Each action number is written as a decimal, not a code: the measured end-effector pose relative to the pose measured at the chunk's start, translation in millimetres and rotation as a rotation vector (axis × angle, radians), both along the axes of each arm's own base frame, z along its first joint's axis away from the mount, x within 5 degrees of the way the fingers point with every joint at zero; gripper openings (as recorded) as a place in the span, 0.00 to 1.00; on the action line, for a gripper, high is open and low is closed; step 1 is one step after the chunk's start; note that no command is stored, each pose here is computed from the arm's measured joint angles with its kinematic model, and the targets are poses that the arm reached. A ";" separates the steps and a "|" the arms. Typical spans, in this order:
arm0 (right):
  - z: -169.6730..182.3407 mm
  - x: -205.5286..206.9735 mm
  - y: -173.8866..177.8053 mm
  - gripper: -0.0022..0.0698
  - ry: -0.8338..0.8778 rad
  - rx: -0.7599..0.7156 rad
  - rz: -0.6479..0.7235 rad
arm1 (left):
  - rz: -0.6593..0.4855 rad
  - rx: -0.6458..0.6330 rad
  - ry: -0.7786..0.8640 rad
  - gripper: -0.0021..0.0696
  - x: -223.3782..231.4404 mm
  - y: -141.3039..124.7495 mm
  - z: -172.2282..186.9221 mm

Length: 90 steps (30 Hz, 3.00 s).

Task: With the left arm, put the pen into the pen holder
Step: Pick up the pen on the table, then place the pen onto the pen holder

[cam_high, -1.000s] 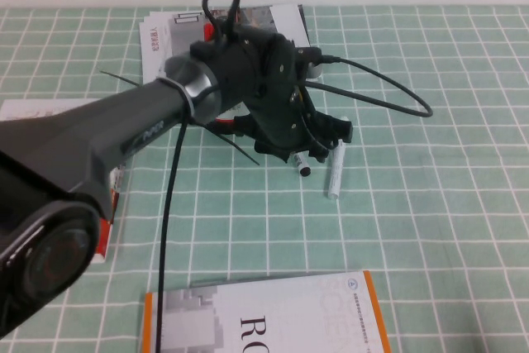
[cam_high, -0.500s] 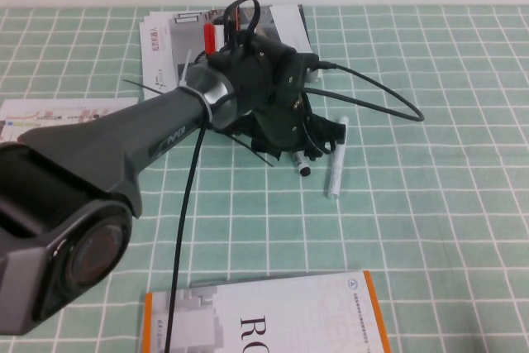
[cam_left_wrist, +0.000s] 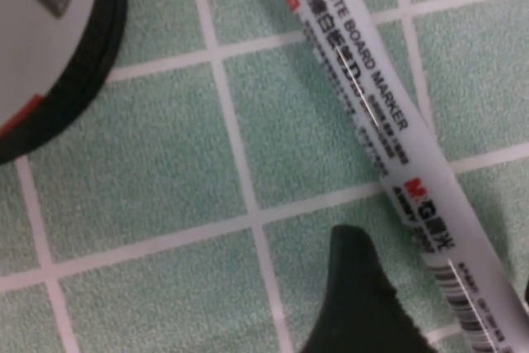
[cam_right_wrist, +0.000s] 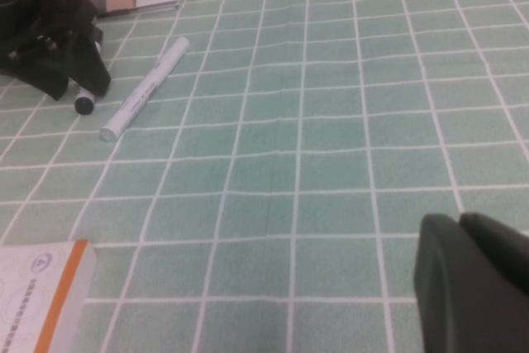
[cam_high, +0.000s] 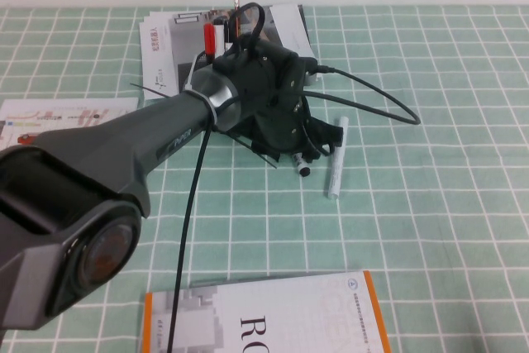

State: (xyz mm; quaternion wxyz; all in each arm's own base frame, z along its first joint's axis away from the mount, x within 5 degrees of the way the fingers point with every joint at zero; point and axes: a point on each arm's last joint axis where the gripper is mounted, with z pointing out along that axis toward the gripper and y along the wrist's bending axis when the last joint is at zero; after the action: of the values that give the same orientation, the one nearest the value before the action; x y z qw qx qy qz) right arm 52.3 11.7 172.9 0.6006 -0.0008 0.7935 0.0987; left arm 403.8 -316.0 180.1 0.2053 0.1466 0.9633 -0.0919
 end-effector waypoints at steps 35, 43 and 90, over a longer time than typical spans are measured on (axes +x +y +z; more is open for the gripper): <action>0.0 0.0 0.0 0.00 0.000 0.000 0.000 | -0.274 0.063 -0.198 0.18 -64.3 8.4 74.4; 0.0 0.0 0.0 0.00 0.000 0.000 0.000 | -0.316 -0.217 -0.595 0.18 -96.3 44.4 92.8; 0.0 0.0 0.0 0.00 0.000 0.000 0.000 | -0.029 -0.469 -0.965 0.18 -6.5 126.6 11.0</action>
State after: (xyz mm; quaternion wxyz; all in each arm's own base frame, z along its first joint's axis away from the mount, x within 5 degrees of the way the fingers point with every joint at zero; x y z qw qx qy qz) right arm 52.3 11.7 172.9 0.6006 -0.0008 0.7935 0.0987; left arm 397.3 -189.4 191.1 0.6509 0.1356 0.7108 -0.2296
